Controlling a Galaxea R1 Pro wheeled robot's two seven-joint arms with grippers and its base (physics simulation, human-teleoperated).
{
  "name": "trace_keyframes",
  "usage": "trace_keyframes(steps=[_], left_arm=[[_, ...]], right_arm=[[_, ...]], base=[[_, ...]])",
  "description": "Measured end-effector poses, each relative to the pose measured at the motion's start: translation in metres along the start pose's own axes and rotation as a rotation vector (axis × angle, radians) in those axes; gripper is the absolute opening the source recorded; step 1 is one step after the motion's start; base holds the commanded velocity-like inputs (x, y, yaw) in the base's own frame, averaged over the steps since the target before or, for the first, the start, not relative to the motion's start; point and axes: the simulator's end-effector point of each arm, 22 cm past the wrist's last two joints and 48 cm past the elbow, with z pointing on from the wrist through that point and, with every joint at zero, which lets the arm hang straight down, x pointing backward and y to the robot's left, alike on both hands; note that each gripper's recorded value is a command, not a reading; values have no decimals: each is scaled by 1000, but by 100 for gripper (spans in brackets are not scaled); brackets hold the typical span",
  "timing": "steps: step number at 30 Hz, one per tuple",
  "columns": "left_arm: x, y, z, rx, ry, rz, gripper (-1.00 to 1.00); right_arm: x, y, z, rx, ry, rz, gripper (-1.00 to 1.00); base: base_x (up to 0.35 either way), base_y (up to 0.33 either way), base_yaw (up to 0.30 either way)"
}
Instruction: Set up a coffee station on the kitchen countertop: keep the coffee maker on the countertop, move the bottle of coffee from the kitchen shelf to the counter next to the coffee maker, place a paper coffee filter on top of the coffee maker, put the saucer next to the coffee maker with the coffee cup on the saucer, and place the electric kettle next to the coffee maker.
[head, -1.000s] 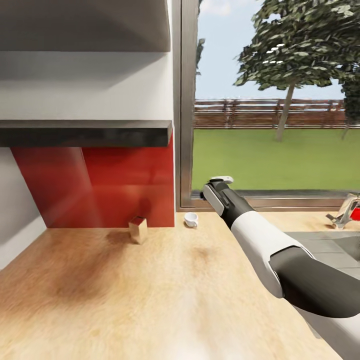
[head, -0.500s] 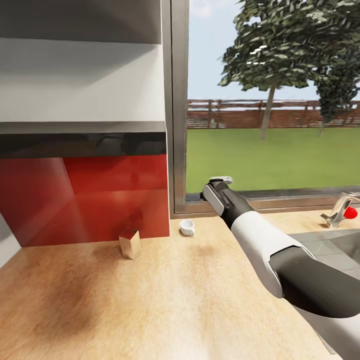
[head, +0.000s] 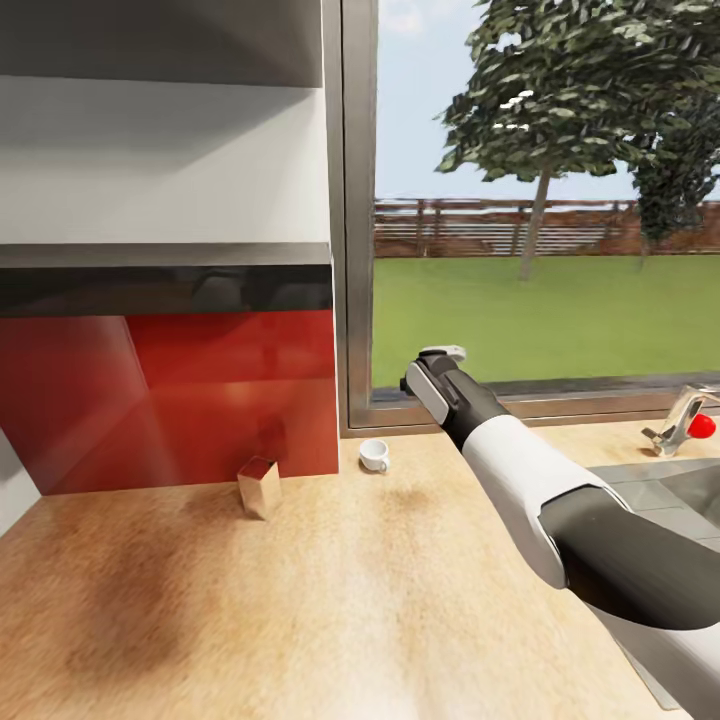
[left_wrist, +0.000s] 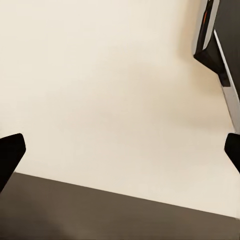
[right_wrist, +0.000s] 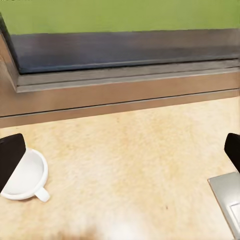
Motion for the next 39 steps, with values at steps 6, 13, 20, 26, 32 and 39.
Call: trace_keyframes(steps=[6,13,20,26,32,39], left_arm=[[10,1,0,-2,33,5,100],[13,1,0,-2,45,6,100],[16,1,-1,-2,52,7,100],[19,2,-1,-3,60,10,100],[23,2,-2,-3,69,13,100],[27,3,-2,-4,80,16,100]], right_arm=[[-2,0,1,-1,-14,12,100],[-3,1,0,-2,-19,16,100],[0,2,4,-6,-11,19,100],[6,4,9,-11,3,24,100],[12,5,15,-12,16,23,100],[18,7,21,-12,27,21,100]], base=[[0,0,0],[0,0,40],[0,0,173],[0,0,103],[0,0,8],[0,0,0]])
